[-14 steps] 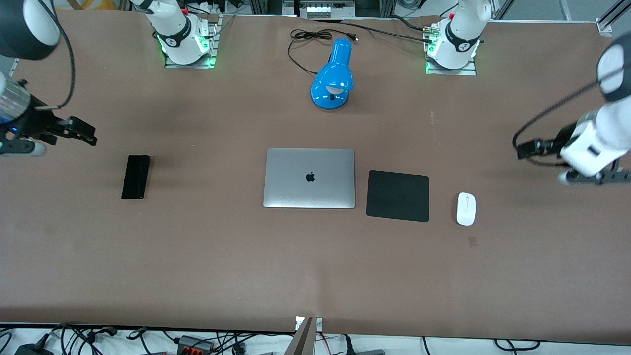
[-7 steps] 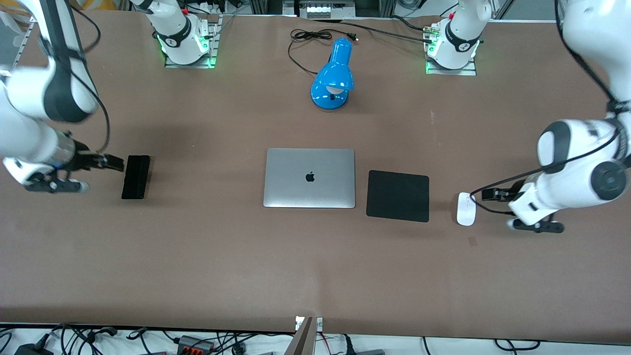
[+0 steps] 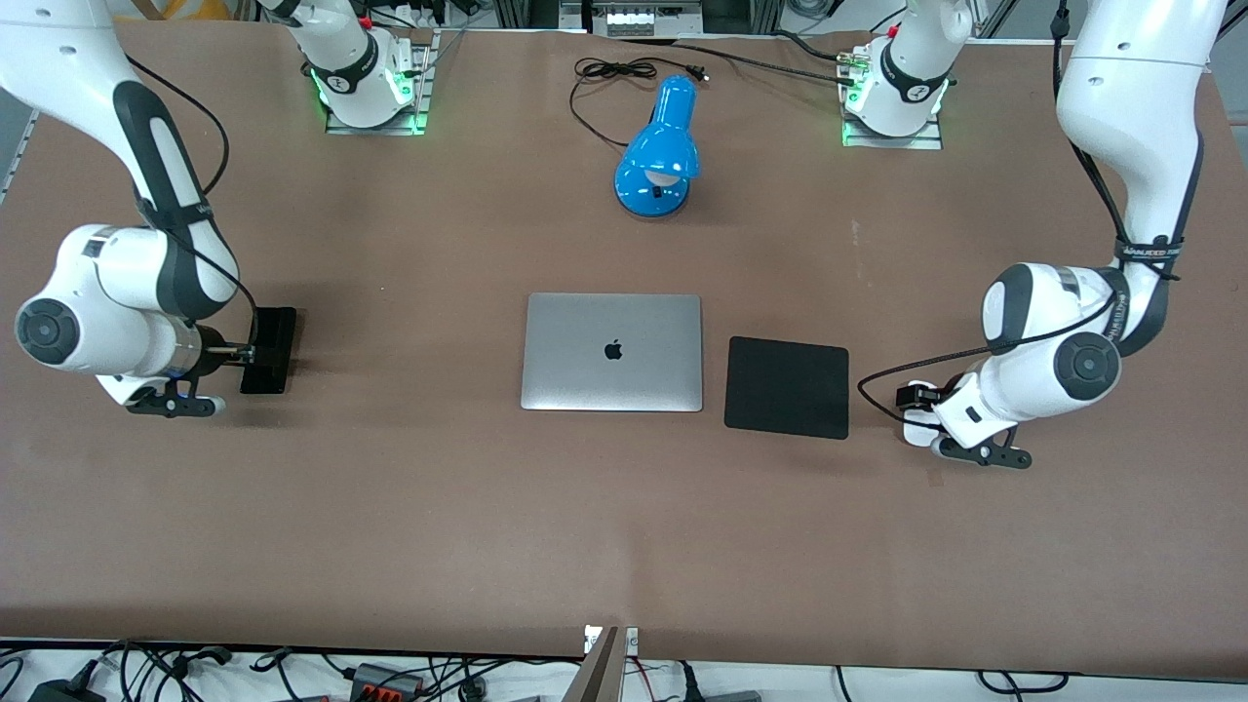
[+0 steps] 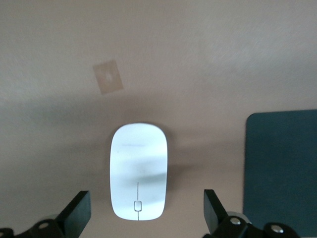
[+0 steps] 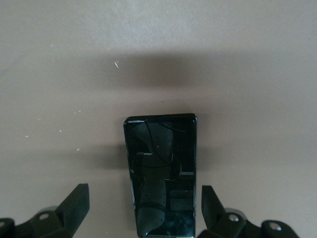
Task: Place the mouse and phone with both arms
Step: 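Close the right gripper on the phone while the left gripper grasps the mouse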
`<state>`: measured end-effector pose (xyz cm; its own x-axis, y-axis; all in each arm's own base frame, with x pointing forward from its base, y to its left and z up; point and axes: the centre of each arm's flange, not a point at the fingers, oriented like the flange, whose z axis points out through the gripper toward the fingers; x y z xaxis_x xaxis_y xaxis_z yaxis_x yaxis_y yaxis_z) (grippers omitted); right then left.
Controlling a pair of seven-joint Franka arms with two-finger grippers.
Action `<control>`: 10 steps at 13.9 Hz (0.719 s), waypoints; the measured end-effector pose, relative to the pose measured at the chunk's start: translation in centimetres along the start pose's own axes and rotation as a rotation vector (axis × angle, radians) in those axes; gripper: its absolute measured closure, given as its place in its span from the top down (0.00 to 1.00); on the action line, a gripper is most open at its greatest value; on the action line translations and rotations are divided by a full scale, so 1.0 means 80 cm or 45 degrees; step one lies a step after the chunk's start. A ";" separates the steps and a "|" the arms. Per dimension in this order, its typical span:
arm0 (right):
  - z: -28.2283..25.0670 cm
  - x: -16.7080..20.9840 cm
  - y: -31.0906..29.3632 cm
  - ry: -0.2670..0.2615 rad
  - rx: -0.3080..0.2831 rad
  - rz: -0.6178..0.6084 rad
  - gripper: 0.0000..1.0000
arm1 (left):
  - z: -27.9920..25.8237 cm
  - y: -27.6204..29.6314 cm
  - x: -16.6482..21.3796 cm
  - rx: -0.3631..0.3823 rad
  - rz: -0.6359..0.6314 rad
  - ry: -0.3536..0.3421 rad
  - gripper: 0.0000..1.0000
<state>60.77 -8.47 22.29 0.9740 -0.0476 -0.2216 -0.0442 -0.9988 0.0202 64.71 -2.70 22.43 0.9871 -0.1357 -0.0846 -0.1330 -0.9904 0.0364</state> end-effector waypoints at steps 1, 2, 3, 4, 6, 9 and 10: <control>0.005 0.000 0.002 -0.008 0.001 0.003 1.00 | 0.005 -0.002 -0.003 0.001 0.003 0.002 1.00; 0.009 0.000 0.004 -0.015 0.003 0.007 1.00 | 0.008 -0.002 -0.005 0.002 0.005 0.001 1.00; 0.015 0.000 0.007 -0.024 0.005 0.011 1.00 | 0.011 -0.002 -0.006 0.002 0.007 -0.001 1.00; 0.020 0.000 0.009 -0.033 0.006 0.014 1.00 | 0.015 -0.001 -0.008 0.003 0.009 0.007 1.00; 0.030 -0.001 0.012 -0.050 0.009 0.016 1.00 | 0.032 0.001 -0.017 0.004 0.012 0.054 1.00; 0.047 -0.001 0.018 -0.074 0.015 -0.001 1.00 | 0.049 0.000 -0.028 0.004 0.010 0.080 1.00; 0.050 -0.001 0.019 -0.074 0.016 -0.002 1.00 | 0.049 -0.001 -0.028 0.004 0.009 0.081 1.00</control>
<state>59.76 -10.01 18.43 0.9596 -0.0462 -0.2777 -0.0458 -0.9989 0.0079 62.15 -2.42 18.70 0.9898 -0.1409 -0.0206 -0.1401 -0.9896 0.0340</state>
